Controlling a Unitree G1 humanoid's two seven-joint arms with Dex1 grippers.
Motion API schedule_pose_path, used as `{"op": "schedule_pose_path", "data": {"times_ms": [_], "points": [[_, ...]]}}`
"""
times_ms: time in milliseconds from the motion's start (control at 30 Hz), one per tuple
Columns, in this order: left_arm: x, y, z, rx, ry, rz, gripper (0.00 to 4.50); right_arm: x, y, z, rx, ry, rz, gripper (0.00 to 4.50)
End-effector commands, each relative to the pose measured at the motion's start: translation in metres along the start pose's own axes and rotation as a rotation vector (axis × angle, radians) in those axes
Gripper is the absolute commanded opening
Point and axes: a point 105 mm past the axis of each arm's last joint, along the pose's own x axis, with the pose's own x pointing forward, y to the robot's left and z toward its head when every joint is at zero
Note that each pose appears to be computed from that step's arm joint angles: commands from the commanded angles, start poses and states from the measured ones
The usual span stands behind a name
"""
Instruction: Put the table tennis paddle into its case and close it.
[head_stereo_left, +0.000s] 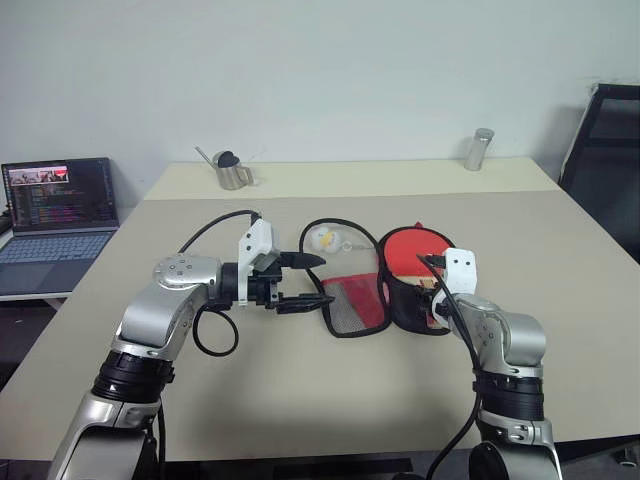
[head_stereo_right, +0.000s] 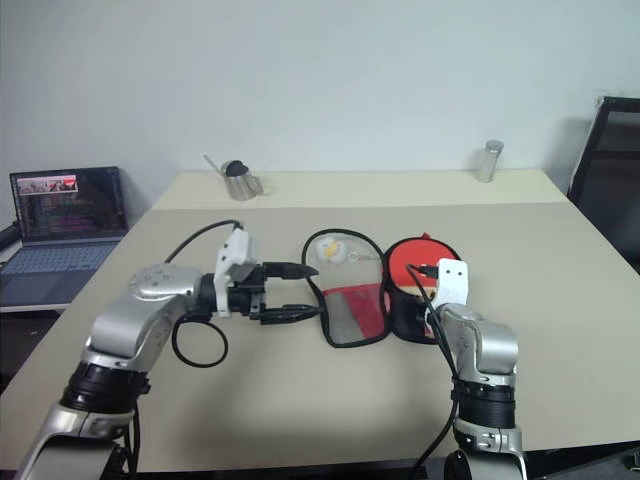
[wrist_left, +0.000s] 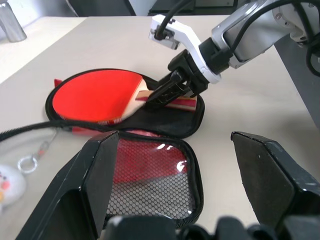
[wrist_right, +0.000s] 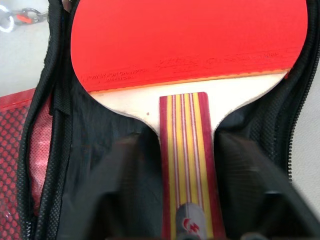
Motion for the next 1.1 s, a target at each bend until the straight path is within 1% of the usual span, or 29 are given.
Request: {"op": "schedule_pose_path", "data": {"times_ms": [33,67,100,267,300,367,433,500,667,700,767,833,900,1100], "points": [[-0.010,0.003,0.014,0.059,-0.022,0.036,3.91,-0.012,0.005,0.018,-0.009,-0.082,0.018,4.01],[-0.011,0.004,0.013,0.056,-0.021,0.043,3.91,-0.015,0.006,0.021,-0.028,-0.094,0.026,4.38],[-0.012,0.005,0.012,0.052,-0.018,0.052,3.91,-0.020,0.007,0.023,-0.047,-0.106,0.035,4.47],[-0.021,0.012,0.002,0.019,-0.001,0.105,3.91,-0.048,0.007,0.031,-0.114,-0.153,0.101,4.47],[-0.023,0.013,-0.002,0.007,0.016,0.116,3.91,-0.055,0.007,0.033,-0.121,-0.162,0.121,4.47],[-0.030,0.018,-0.018,0.010,0.096,0.151,3.91,-0.069,0.006,0.044,-0.160,-0.207,0.173,4.47],[-0.036,0.029,-0.029,-0.002,0.133,0.220,3.91,-0.082,0.008,0.057,-0.231,-0.249,0.244,4.47],[-0.040,0.037,-0.037,-0.009,0.157,0.266,3.91,-0.095,0.014,0.068,-0.345,-0.293,0.329,4.47],[-0.042,0.048,-0.063,-0.031,0.256,0.266,3.91,-0.127,0.021,0.091,-0.488,-0.369,0.540,4.47],[-0.042,0.051,-0.065,-0.038,0.258,0.268,3.91,-0.132,0.021,0.092,-0.523,-0.372,0.569,4.47],[-0.040,0.057,-0.071,-0.046,0.277,0.270,3.91,-0.140,0.021,0.088,-0.566,-0.331,0.656,4.47],[-0.037,0.066,-0.078,-0.048,0.297,0.290,3.91,-0.154,0.026,0.085,-0.589,-0.305,0.766,4.47],[-0.031,0.070,-0.083,-0.046,0.308,0.291,3.91,-0.163,0.031,0.085,-0.597,-0.303,0.835,4.47],[0.001,0.075,-0.099,-0.069,0.308,0.291,3.91,-0.162,0.031,0.084,-0.606,-0.305,0.828,4.47]]}}
